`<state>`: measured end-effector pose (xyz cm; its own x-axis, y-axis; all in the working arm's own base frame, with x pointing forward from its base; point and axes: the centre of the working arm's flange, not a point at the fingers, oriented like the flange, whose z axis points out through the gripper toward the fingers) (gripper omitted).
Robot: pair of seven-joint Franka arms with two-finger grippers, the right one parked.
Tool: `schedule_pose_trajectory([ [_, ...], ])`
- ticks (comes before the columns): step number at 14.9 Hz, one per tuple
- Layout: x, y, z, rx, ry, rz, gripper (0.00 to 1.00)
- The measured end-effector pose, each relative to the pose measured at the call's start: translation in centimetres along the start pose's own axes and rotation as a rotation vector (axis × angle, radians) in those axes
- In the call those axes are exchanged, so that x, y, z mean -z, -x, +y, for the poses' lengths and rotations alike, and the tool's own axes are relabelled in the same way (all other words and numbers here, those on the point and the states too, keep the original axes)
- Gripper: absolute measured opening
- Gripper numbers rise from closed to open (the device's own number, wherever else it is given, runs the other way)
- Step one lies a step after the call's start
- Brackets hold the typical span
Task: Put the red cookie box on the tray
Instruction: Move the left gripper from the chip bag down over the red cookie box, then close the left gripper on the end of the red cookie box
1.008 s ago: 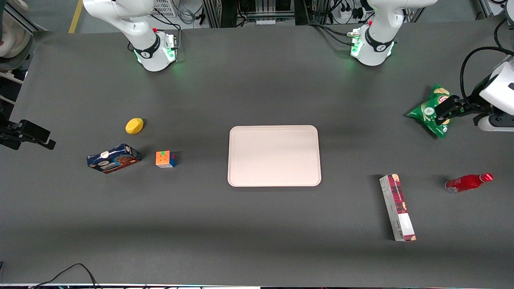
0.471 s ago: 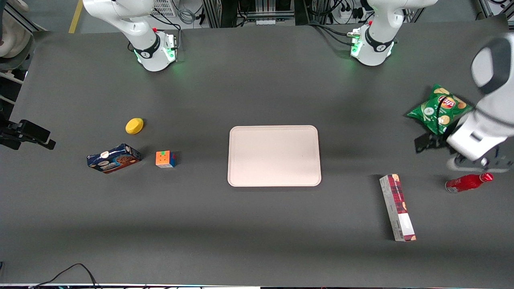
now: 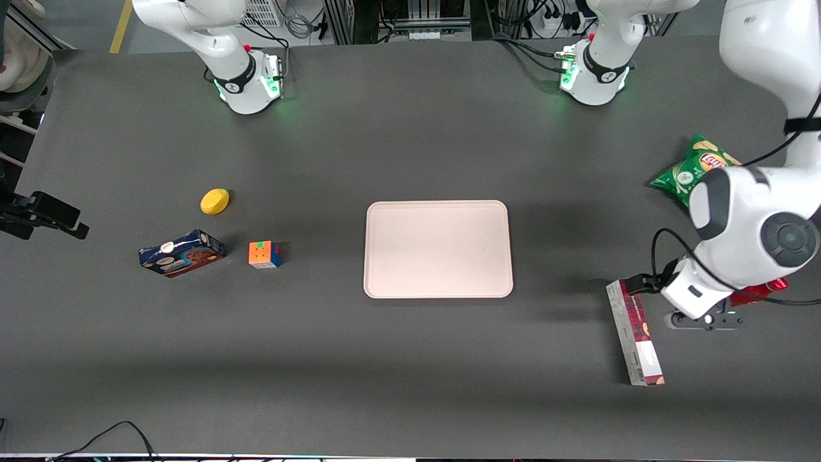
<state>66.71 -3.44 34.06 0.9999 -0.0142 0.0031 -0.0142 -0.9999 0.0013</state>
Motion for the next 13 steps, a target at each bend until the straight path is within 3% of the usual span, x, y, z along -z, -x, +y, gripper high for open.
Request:
schedule_pose_trajectory([
  [8, -11.0, -1.7, 0.0, 0.053, 0.051, 0.054, 1.00],
  [13, -12.2, -2.3, -2.0, 0.086, 0.040, 0.063, 1.00],
])
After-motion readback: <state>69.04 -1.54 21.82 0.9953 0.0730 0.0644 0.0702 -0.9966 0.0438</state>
